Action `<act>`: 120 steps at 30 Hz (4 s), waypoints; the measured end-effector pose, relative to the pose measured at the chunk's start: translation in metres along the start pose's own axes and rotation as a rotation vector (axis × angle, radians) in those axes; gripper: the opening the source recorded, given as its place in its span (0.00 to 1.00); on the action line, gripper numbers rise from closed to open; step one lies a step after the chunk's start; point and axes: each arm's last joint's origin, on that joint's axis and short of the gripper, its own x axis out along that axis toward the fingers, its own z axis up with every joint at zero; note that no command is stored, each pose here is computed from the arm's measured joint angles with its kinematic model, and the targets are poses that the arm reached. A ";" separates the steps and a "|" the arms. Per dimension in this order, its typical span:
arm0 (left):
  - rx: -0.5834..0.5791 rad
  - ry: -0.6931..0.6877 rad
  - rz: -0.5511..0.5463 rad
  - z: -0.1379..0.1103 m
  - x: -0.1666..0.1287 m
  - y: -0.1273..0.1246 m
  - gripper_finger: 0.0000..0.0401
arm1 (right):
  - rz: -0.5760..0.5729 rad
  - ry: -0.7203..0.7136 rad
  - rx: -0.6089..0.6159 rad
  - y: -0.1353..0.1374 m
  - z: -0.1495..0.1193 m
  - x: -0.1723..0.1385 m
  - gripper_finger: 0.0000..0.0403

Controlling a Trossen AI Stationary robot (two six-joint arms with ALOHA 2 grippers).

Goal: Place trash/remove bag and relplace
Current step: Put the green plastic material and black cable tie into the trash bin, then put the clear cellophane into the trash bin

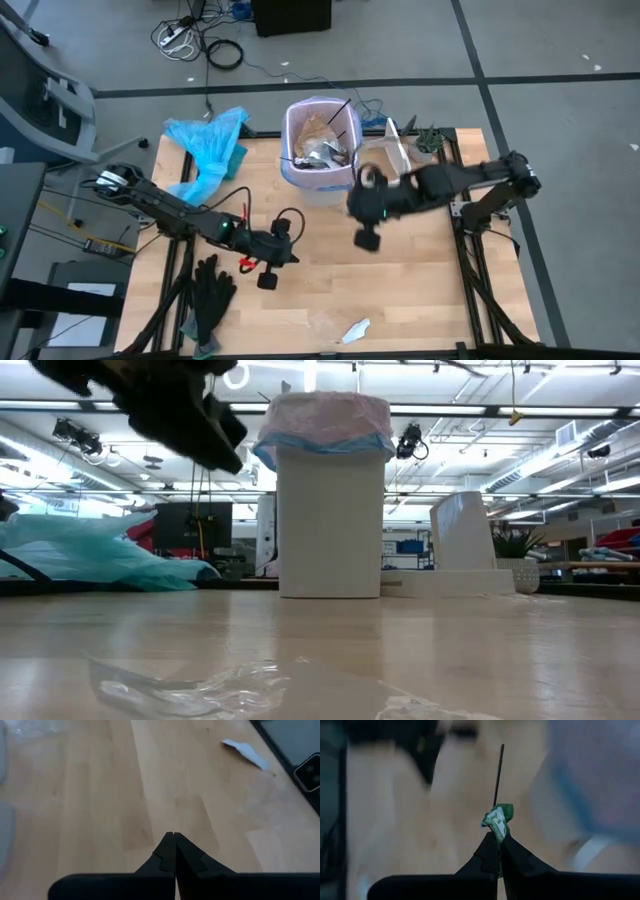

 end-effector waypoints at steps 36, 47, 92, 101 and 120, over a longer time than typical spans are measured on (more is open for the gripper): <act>-0.099 -0.158 -0.001 -0.027 -0.019 0.016 0.00 | -0.239 -0.557 0.292 -0.150 0.083 -0.022 0.33; -0.160 -0.244 0.059 -0.016 -0.023 0.000 0.00 | 0.036 -0.235 0.113 -0.085 0.048 -0.028 0.36; 0.226 -0.054 -0.081 0.104 0.011 -0.074 0.47 | 0.112 0.148 0.374 0.146 -0.214 -0.029 0.34; 0.443 0.222 -0.145 0.112 0.061 -0.109 0.47 | 0.138 0.144 0.370 0.146 -0.232 -0.009 0.33; 0.501 0.391 -0.284 0.064 0.145 -0.134 0.47 | 0.158 0.134 0.150 0.147 -0.238 -0.011 0.32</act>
